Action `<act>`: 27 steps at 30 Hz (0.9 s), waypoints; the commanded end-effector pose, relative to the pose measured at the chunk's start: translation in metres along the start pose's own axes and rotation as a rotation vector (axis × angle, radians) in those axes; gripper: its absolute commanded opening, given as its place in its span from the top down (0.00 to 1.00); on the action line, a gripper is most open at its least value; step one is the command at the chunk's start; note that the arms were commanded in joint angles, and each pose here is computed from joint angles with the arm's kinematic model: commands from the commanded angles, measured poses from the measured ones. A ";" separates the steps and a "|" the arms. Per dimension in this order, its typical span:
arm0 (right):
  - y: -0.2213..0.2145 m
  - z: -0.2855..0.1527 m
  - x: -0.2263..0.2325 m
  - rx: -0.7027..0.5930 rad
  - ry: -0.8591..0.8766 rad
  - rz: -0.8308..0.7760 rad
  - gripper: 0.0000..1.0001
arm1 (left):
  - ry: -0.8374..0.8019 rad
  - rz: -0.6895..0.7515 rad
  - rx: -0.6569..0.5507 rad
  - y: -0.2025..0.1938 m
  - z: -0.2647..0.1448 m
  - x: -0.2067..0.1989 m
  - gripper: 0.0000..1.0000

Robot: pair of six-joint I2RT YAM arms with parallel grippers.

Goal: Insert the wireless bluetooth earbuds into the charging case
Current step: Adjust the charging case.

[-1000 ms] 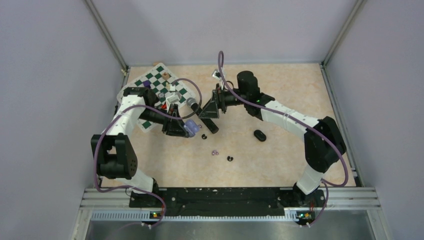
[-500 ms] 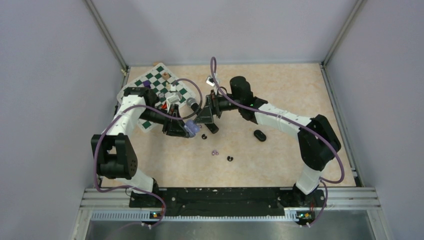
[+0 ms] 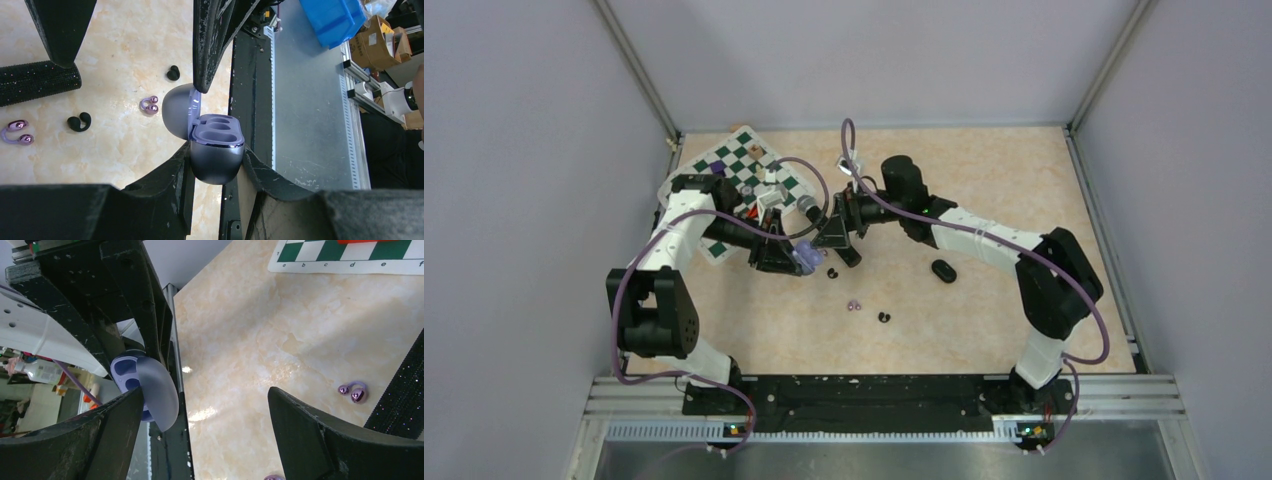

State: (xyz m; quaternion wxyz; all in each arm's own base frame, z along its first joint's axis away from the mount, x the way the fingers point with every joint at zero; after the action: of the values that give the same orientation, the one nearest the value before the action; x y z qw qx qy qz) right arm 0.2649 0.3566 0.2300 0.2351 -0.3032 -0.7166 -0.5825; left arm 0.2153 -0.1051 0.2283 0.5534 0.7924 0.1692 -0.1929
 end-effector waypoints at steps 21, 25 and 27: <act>0.017 -0.040 0.027 0.053 0.135 -0.158 0.06 | -0.015 0.001 -0.023 0.003 0.000 -0.007 1.00; -0.014 -0.039 -0.013 0.124 0.068 -0.144 0.14 | -0.001 0.020 -0.023 0.004 -0.003 -0.010 1.00; -0.032 -0.036 -0.031 0.186 0.037 -0.124 0.21 | 0.006 0.028 -0.026 0.004 -0.004 -0.011 1.00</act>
State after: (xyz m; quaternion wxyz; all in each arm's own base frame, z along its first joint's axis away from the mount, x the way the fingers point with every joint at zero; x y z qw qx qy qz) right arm 0.2651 0.3220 0.2382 0.2408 -0.2297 -0.7460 -0.5769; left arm 0.2156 -0.1040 0.2276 0.5523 0.7933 0.1702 -0.1914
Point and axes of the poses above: each gripper's point midway between its finger pads, its own z axis out along the fingers, its own x axis along the line the jaws close on, y = z × x, the point moved 6 cm from there along -z, back along the fingers, and after that the axes turned 5 degrees about z, right-handed, at the moved point
